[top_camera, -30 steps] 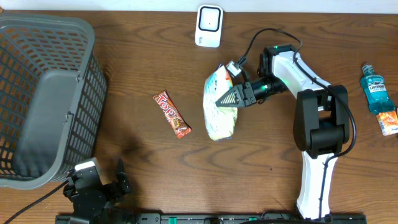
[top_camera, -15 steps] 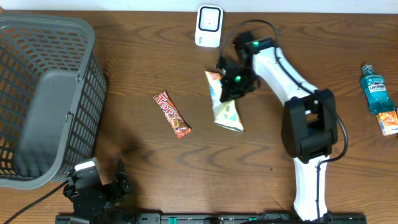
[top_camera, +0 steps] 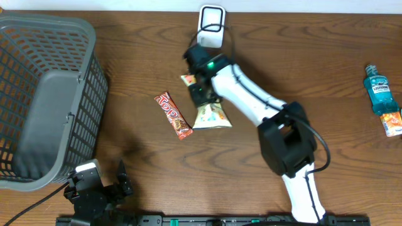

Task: Scan the item barcode
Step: 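Carry the wipes pack toward the white scanner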

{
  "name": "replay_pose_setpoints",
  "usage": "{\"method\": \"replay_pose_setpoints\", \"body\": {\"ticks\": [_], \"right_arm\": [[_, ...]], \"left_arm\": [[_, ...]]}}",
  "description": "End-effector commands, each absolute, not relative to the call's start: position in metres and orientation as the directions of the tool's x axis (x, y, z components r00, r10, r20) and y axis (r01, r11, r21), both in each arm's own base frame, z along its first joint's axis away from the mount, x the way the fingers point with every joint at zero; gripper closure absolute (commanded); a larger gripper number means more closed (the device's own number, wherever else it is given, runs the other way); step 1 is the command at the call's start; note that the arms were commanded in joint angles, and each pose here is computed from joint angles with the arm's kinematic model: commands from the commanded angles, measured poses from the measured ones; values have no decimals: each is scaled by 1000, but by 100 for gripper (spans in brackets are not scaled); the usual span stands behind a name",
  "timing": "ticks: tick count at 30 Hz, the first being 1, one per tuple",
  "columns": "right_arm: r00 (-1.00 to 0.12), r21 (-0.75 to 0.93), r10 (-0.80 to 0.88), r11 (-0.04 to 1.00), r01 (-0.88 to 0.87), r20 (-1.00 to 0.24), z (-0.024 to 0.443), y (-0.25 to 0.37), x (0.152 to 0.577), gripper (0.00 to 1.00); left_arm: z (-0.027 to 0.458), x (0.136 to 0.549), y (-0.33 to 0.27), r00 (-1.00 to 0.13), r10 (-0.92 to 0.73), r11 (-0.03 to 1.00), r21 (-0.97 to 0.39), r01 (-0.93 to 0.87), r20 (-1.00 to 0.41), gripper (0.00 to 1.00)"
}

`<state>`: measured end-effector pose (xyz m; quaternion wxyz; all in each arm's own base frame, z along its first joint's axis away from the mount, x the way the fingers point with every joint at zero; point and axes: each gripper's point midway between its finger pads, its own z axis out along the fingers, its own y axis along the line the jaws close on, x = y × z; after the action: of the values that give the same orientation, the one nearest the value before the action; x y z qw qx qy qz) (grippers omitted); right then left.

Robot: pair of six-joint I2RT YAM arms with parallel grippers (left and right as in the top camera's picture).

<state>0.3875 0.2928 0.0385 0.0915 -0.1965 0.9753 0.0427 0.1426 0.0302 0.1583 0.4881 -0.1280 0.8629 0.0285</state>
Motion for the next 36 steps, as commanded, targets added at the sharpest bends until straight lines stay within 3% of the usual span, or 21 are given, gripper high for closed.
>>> {"method": "replay_pose_setpoints", "body": {"ticks": [1,10,12,13,14,15,16,17,19,22,25,27,31,34,36], "right_arm": [[-822,-50,-451,884,-464,-347,90,297,416,99],[-488,-223,-636,717,-660,-598,160,330,480,99],[-468,-233,-634,714,-660,-616,164,331,485,99],[-520,-193,-605,743,-641,-603,159,329,480,96],[-553,-167,-587,760,-628,-591,155,328,475,87],[-588,-142,-572,775,-616,-571,149,327,468,61],[-619,-124,-561,788,-603,-550,142,326,462,43],[-644,-111,-554,796,-595,-526,134,324,455,32],[-674,-98,-552,804,-587,-492,119,323,446,22],[-711,-85,-552,812,-577,-436,81,319,431,16],[-752,-67,-519,838,-542,-407,61,313,423,23],[-783,-55,-493,856,-513,-379,49,308,416,42],[-797,-63,-494,860,-506,-346,34,300,409,64],[-796,-77,-495,862,-502,-347,30,297,409,96],[-756,-122,-538,836,-535,-372,34,297,418,99]], "left_arm": [[160,142,33,-482,-196,962,-73,-262,-854,2],[160,142,33,-482,-196,962,-73,-262,-854,2],[160,142,33,-482,-196,962,-73,-262,-854,2],[160,142,33,-482,-196,962,-73,-262,-854,2],[160,142,33,-482,-196,962,-73,-262,-854,2],[160,142,33,-482,-196,962,-73,-262,-854,2],[160,142,33,-482,-196,962,-73,-262,-854,2],[160,142,33,-482,-196,962,-73,-262,-854,2],[160,142,33,-482,-196,962,-73,-262,-854,2],[160,142,33,-482,-196,962,-73,-262,-854,2],[160,142,33,-482,-196,962,-73,-262,-854,2],[160,142,33,-482,-196,962,-73,-262,-854,2],[160,142,33,-482,-196,962,-73,-262,-854,2],[160,142,33,-482,-196,962,-73,-262,-854,2],[160,142,33,-482,-196,962,-73,-262,-854,2]]}}
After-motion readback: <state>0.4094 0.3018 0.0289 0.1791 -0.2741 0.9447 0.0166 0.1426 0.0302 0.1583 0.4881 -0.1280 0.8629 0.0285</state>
